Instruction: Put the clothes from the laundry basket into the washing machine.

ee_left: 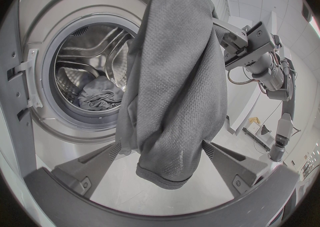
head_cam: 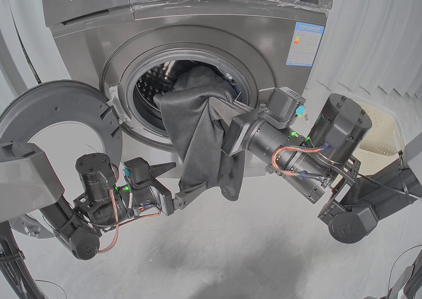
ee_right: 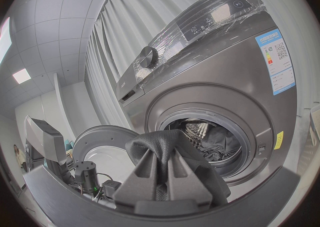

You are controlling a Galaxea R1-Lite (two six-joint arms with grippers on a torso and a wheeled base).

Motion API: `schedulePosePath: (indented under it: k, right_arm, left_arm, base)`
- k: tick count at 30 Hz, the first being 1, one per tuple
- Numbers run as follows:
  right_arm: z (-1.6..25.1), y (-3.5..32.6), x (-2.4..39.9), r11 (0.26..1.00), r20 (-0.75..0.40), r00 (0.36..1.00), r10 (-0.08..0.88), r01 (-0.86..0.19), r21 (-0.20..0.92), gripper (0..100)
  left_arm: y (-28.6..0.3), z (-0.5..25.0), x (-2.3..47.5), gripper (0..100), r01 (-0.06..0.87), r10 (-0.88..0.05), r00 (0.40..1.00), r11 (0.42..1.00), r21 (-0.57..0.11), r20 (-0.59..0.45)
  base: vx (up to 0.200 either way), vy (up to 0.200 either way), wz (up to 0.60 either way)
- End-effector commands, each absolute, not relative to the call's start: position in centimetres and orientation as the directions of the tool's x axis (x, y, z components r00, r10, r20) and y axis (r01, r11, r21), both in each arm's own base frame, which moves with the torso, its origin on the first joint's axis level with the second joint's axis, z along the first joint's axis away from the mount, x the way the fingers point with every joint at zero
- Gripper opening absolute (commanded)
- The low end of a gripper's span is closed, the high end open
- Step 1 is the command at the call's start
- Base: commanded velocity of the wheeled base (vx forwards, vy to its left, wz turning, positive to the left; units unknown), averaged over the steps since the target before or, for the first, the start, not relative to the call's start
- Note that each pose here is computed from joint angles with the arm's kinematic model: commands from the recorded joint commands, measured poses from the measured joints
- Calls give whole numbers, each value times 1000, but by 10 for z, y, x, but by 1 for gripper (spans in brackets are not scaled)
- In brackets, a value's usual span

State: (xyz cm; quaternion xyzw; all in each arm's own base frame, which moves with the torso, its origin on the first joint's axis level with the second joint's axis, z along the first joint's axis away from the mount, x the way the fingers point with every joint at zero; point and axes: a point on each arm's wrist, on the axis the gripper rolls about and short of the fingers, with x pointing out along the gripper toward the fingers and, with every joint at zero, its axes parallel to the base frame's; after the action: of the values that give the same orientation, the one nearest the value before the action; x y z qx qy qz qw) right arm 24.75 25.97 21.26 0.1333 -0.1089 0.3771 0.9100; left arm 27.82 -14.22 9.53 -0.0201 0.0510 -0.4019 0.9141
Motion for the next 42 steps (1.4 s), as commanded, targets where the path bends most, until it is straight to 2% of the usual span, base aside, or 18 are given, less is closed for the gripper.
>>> schedulePosePath:
  k: [1,11,12,21,29,30,35,42]
  right_arm:
    - [212,260,248,680,297,692,658,-715,161,0]
    - [211,260,248,679,294,692,660,-716,160,0]
    - [211,261,248,679,296,691,659,-716,160,0]
    - [209,259,249,683,288,696,658,-712,160,0]
    - [203,260,252,687,271,701,659,-708,163,0]
    - [201,262,250,685,263,701,663,-710,164,100]
    - [192,267,251,681,241,699,673,-713,165,100]
    - [174,265,246,686,174,704,688,-710,161,100]
  left_arm:
    - [-148,92,277,100,749,-754,652,657,-82,-81]
    - [-158,87,284,100,754,-758,649,652,-78,-68]
    - [-159,86,285,0,754,-757,650,653,-74,-58]
    - [-157,90,269,0,767,-769,639,639,-58,-20]
    - [-142,121,220,0,795,-795,607,605,-42,21]
    - [-138,126,210,0,799,-798,601,600,-38,31]
    - [-140,140,198,0,822,-818,569,567,-52,84]
    - [-140,158,204,0,818,-803,574,571,-68,162]
  base:
    - [0,0,0]
    - [0,0,0]
    - [0,0,0]
    - [0,0,0]
    - [0,0,0]
    - [0,0,0]
    - [0,0,0]
    - [0,0,0]
